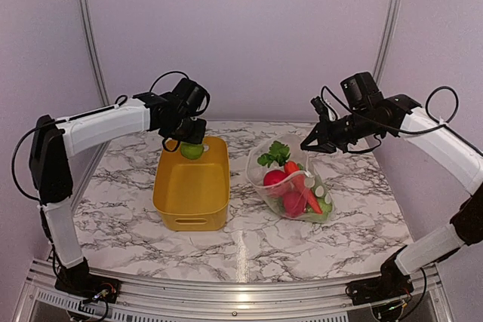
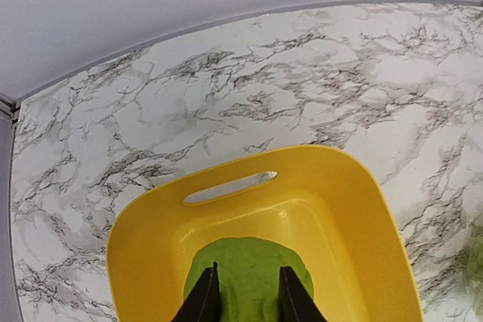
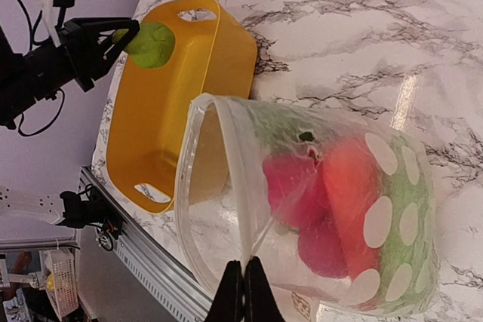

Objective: Place the food in the zip-top bag and seal the zipper
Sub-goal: Pick up the fake fruit from the bin, then place the fake fruit in the zipper food storage bag.

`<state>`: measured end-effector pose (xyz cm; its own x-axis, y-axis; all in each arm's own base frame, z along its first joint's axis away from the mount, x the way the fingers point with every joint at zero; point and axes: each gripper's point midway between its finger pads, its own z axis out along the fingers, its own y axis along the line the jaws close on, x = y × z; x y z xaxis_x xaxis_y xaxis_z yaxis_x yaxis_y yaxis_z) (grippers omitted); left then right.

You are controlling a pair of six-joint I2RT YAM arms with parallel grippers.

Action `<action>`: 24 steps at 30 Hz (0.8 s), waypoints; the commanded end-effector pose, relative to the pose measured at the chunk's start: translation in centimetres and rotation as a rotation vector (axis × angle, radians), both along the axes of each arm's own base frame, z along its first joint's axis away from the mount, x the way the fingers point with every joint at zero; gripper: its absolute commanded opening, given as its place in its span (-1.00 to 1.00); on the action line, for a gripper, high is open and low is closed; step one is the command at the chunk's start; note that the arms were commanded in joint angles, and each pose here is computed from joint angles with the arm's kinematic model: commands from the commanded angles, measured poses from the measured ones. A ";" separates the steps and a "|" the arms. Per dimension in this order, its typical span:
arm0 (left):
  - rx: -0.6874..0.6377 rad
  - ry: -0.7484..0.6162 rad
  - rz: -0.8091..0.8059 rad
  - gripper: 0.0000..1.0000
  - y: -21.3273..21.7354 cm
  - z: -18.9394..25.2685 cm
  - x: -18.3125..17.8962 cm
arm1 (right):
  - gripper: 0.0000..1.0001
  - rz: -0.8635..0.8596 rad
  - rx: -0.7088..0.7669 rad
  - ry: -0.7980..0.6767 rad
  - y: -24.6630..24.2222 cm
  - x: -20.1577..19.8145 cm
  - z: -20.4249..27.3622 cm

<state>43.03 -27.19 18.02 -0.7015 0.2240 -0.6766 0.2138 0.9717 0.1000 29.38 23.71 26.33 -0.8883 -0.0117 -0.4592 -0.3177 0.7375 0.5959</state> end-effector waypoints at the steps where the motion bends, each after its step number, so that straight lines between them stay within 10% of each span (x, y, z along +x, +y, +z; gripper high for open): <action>1: -0.188 -0.094 -0.106 -0.67 -3.8 6.8 -2.8 | -1.00 0.009 0.027 -0.035 0.4 0.8 0.9; 11: -0.597 -0.194 -0.541 -0.70 -15.4 14.6 -9.8 | -1.00 0.017 0.040 -0.034 0.9 1.3 1.2; 24: -0.705 0.049 -0.776 -0.64 -22.5 8.9 -14.0 | -1.00 0.009 0.036 -0.038 0.7 1.2 1.5</action>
